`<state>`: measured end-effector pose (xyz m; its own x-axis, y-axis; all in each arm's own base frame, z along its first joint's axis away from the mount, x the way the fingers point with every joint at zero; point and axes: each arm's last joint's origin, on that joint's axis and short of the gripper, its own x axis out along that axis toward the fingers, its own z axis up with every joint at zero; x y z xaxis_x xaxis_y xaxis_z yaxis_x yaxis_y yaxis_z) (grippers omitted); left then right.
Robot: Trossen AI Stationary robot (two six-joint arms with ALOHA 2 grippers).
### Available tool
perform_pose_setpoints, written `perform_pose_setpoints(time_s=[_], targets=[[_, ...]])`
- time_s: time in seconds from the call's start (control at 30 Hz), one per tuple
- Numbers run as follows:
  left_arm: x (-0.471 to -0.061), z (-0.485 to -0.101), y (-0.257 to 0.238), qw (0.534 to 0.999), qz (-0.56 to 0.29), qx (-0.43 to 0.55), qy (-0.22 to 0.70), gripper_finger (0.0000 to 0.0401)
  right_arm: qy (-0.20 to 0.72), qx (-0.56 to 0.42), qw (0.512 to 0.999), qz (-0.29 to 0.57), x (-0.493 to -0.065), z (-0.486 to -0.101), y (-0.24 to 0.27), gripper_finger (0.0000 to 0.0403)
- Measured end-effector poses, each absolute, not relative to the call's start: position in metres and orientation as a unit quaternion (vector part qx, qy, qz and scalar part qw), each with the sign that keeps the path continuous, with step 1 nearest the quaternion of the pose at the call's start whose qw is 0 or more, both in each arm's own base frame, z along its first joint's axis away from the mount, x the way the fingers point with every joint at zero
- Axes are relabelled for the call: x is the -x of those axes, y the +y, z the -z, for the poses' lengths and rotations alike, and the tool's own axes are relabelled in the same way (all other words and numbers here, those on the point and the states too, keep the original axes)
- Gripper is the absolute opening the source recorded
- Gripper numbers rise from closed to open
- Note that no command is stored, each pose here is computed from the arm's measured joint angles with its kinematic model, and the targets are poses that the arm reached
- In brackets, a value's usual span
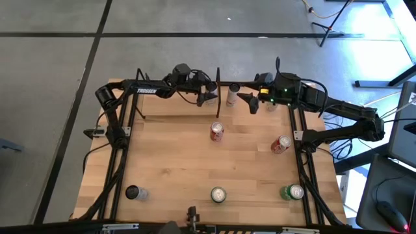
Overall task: Place canned beverage on shelf
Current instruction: Put the bottom white yellow soda can on the shelf, then put the top white yellow soda can on the shelf aligned with the other white yellow soda can
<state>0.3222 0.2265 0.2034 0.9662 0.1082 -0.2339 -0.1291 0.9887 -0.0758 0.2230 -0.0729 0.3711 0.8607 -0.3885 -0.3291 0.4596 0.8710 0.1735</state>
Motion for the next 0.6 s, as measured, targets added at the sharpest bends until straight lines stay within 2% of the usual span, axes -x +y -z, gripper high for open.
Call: perform_pose_setpoints(time_s=[0.17, 0.6], targets=[[-0.314, -0.22, 0.229, 0.991, -0.076, 0.038, 0.1, 0.035, 0.151, -0.119, 0.945, 0.264, -0.221, -0.369, -0.075, 0.0278], [-0.279, -0.298, 0.208, 0.994, -0.103, 0.012, 0.04, 0.0352, 0.189, -0.109, 0.891, 0.398, -0.207, -0.366, -0.088, 0.0278]])
